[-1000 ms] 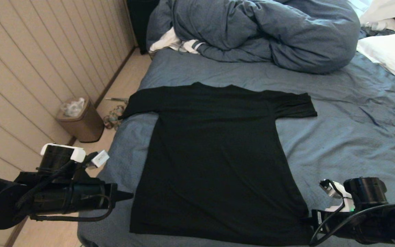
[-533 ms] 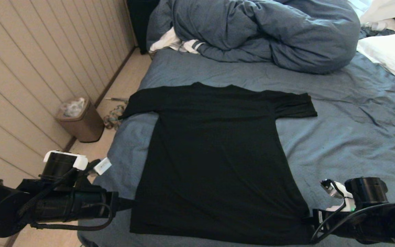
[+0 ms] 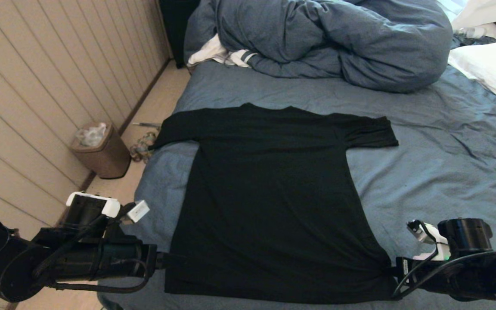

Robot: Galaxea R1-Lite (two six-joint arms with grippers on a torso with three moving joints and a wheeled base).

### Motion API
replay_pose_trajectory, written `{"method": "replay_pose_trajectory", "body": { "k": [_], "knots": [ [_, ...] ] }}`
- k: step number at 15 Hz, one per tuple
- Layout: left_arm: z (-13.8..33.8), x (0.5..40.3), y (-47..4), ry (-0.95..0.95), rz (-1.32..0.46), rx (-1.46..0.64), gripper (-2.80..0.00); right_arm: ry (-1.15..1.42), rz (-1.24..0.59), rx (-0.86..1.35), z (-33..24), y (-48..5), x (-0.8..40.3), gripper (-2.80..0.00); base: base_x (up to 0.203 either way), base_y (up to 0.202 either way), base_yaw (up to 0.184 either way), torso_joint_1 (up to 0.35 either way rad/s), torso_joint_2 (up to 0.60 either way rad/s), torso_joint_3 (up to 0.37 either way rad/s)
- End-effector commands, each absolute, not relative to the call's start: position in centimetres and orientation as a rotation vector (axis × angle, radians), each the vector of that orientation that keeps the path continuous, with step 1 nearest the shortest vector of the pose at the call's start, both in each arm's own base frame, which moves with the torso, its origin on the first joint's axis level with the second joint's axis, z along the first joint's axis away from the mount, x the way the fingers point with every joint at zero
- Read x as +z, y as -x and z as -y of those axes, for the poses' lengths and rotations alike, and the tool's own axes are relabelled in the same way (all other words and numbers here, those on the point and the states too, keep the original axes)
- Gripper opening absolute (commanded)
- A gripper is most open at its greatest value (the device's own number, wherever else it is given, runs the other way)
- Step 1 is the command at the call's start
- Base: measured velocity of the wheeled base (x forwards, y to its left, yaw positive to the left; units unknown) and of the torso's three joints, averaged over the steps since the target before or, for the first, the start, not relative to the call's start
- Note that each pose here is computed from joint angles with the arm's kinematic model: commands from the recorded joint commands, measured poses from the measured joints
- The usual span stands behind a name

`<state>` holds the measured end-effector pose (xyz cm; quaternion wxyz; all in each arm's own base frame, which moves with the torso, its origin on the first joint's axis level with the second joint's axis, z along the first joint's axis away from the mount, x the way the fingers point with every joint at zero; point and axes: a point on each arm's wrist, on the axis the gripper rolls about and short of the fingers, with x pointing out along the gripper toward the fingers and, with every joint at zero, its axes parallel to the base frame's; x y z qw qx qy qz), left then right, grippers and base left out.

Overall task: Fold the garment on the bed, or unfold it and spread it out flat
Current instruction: Fold the black T-shirt

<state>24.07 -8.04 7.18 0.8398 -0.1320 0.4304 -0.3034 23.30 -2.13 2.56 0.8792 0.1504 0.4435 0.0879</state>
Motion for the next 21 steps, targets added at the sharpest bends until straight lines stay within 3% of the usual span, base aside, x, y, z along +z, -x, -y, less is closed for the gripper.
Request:
{"method": "replay_pose_trajectory", "body": {
  "k": [1, 4, 21],
  "knots": [
    [8.2, 6.0, -24.4, 0.281, -0.927, -0.638, 0.00, -0.312, -0.911, 0.188, 2.1, -23.4, 2.8, -2.80, 0.000, 0.000, 0.000, 0.000, 0.00, 0.000],
    [8.3, 4.0, -25.0, 0.268, -0.905, -0.643, 0.00, -0.309, -0.911, 0.193, 2.0, -23.7, 2.7, -2.80, 0.000, 0.000, 0.000, 0.000, 0.00, 0.000],
    [9.5, 2.5, -26.3, 0.262, -0.910, -0.682, 0.00, -0.242, -0.808, 0.260, 0.7, -22.1, 2.8, -2.80, 0.000, 0.000, 0.000, 0.000, 0.00, 0.000]
  ]
}}
